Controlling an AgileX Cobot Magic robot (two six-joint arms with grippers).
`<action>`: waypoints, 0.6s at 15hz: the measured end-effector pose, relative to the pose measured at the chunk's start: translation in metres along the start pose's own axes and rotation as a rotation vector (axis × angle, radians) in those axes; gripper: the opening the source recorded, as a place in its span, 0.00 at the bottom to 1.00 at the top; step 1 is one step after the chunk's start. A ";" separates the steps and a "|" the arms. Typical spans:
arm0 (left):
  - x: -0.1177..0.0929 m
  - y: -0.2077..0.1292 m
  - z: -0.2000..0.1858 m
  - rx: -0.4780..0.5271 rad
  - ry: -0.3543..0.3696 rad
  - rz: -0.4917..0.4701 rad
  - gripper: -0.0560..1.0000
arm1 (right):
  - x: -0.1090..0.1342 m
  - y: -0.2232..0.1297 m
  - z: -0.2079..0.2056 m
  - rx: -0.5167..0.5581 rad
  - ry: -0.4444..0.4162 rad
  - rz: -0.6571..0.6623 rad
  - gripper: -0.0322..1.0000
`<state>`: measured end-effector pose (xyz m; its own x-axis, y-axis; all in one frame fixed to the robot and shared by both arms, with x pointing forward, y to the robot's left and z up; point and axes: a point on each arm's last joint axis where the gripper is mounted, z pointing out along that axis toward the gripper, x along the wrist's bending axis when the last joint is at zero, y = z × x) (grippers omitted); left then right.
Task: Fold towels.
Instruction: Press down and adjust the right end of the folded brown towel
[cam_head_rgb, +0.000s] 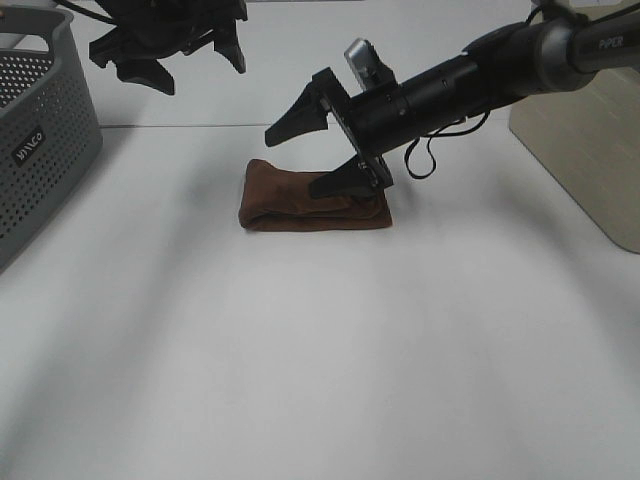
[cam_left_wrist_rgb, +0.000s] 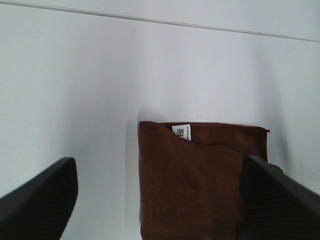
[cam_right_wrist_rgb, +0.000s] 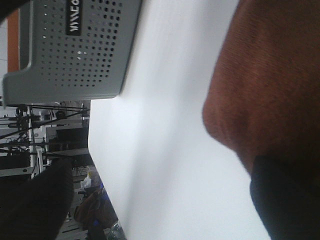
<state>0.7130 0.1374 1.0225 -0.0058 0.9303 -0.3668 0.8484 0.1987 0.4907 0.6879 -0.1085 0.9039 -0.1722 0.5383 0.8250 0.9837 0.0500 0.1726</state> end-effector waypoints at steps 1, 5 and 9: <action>0.000 -0.001 0.000 0.008 0.003 0.000 0.84 | -0.010 0.000 0.005 -0.004 -0.031 0.007 0.90; 0.001 -0.002 0.000 0.026 0.009 0.013 0.84 | -0.024 0.003 0.003 -0.043 -0.159 0.056 0.90; 0.002 -0.004 0.000 0.040 0.018 0.019 0.84 | -0.028 0.007 -0.013 -0.059 -0.190 0.059 0.90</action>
<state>0.7098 0.1382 1.0202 0.0018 0.9392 -0.3433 0.8691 0.1683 0.4651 0.6992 -0.1340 0.8895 -0.0956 0.6878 0.7196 0.9862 -0.0328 0.1624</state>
